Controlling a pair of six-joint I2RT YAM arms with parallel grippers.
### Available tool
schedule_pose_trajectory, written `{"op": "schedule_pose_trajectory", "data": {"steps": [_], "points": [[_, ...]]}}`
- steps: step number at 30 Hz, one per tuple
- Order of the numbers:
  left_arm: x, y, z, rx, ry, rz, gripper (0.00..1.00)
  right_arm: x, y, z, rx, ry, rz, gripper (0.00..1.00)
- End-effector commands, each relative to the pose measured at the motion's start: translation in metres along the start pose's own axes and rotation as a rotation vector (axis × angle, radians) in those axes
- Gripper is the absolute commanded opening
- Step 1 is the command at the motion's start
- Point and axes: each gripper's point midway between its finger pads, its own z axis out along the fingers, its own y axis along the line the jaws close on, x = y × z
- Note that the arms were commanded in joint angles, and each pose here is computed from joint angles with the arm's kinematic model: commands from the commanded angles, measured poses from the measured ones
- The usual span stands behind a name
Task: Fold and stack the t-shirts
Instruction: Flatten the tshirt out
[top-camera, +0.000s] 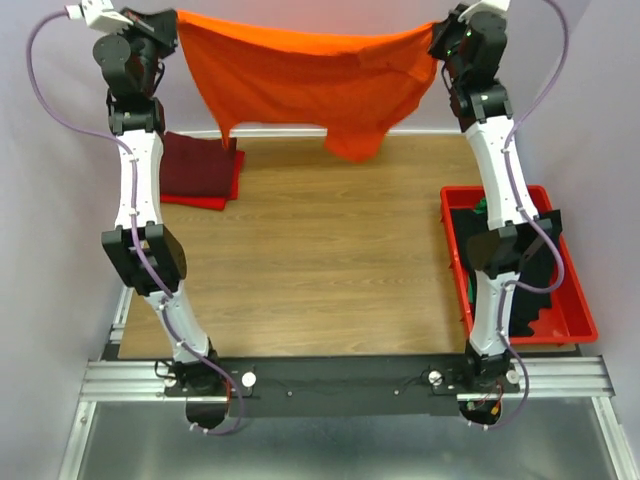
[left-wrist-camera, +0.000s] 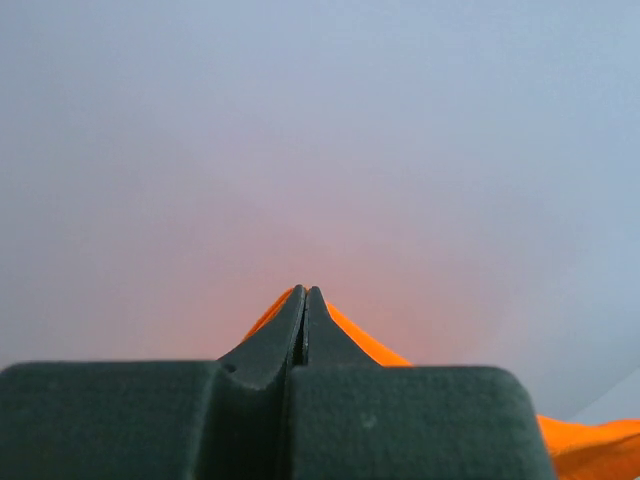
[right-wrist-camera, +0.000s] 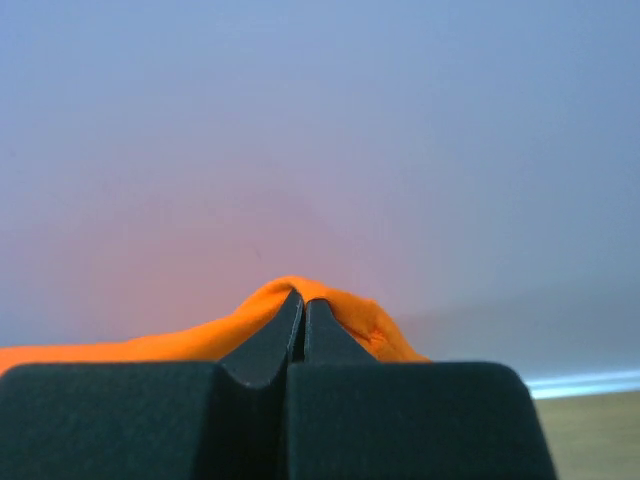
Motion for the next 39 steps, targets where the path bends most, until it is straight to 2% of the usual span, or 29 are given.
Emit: {"op": "schedule_pose_trajectory", "data": {"steps": [1, 4, 5, 8, 9, 12, 14, 15, 17, 19, 20, 21, 22, 24, 25, 26, 28, 30, 31, 35, 36, 39], "points": [[-0.033, -0.028, -0.004, 0.093, -0.067, 0.042, 0.00, -0.041, 0.006, -0.010, -0.038, -0.112, -0.037, 0.00], [-0.022, -0.017, -0.003, 0.073, -0.048, 0.041, 0.00, -0.028, 0.002, -0.012, -0.034, -0.080, -0.046, 0.00], [-0.012, -0.007, -0.004, 0.054, -0.030, 0.032, 0.00, -0.007, -0.003, -0.009, -0.019, -0.036, -0.051, 0.00], [0.015, 0.020, -0.011, -0.006, 0.018, 0.014, 0.00, 0.015, -0.011, -0.013, -0.002, 0.022, -0.049, 0.00], [0.023, 0.027, -0.014, -0.021, 0.027, 0.015, 0.00, 0.043, -0.020, -0.014, 0.018, 0.083, -0.049, 0.00], [0.055, 0.059, -0.030, -0.098, 0.071, -0.001, 0.00, 0.063, -0.028, -0.029, 0.033, 0.140, -0.033, 0.00], [0.080, 0.085, -0.049, -0.162, 0.116, -0.028, 0.00, 0.094, -0.036, -0.044, 0.038, 0.215, -0.019, 0.00], [0.084, 0.093, -0.055, -0.182, 0.121, -0.037, 0.00, 0.127, -0.046, -0.054, 0.055, 0.287, -0.009, 0.01], [0.096, 0.109, -0.069, -0.225, 0.144, -0.057, 0.00, 0.147, -0.051, -0.067, 0.061, 0.333, 0.007, 0.00], [0.115, 0.127, -0.091, -0.285, 0.179, -0.088, 0.00, 0.155, -0.048, -0.083, 0.047, 0.362, 0.043, 0.00], [0.127, 0.136, -0.108, -0.333, 0.200, -0.104, 0.00, 0.183, -0.057, -0.096, 0.060, 0.427, 0.051, 0.00], [0.132, 0.141, -0.117, -0.360, 0.206, -0.115, 0.00, 0.184, -0.055, -0.105, 0.048, 0.438, 0.067, 0.00], [0.142, 0.148, -0.134, -0.409, 0.222, -0.133, 0.00, 0.211, -0.063, -0.121, 0.066, 0.503, 0.083, 0.00], [0.155, 0.159, -0.157, -0.484, 0.253, -0.148, 0.00, 0.231, -0.072, -0.138, 0.101, 0.550, 0.108, 0.00], [0.161, 0.163, -0.168, -0.515, 0.260, -0.154, 0.00, 0.229, -0.070, -0.149, 0.104, 0.554, 0.146, 0.00], [0.171, 0.168, -0.188, -0.563, 0.290, -0.159, 0.00, 0.256, -0.079, -0.169, 0.132, 0.618, 0.161, 0.00], [0.171, 0.169, -0.208, -0.621, 0.292, -0.155, 0.00, 0.263, -0.081, -0.190, 0.148, 0.651, 0.203, 0.00], [0.190, 0.178, -0.242, -0.699, 0.335, -0.183, 0.00, 0.279, -0.086, -0.211, 0.169, 0.707, 0.217, 0.01], [0.194, 0.179, -0.252, -0.718, 0.339, -0.188, 0.00, 0.299, -0.093, -0.231, 0.194, 0.774, 0.221, 0.00], [0.209, 0.182, -0.310, -0.811, 0.354, -0.194, 0.00, 0.317, -0.106, -0.272, 0.237, 0.856, 0.213, 0.00], [0.209, 0.185, -0.319, -0.838, 0.344, -0.188, 0.00, 0.330, -0.108, -0.290, 0.237, 0.909, 0.225, 0.00], [0.216, 0.188, -0.350, -0.904, 0.363, -0.177, 0.00, 0.335, -0.108, -0.311, 0.232, 0.938, 0.245, 0.00]]}}
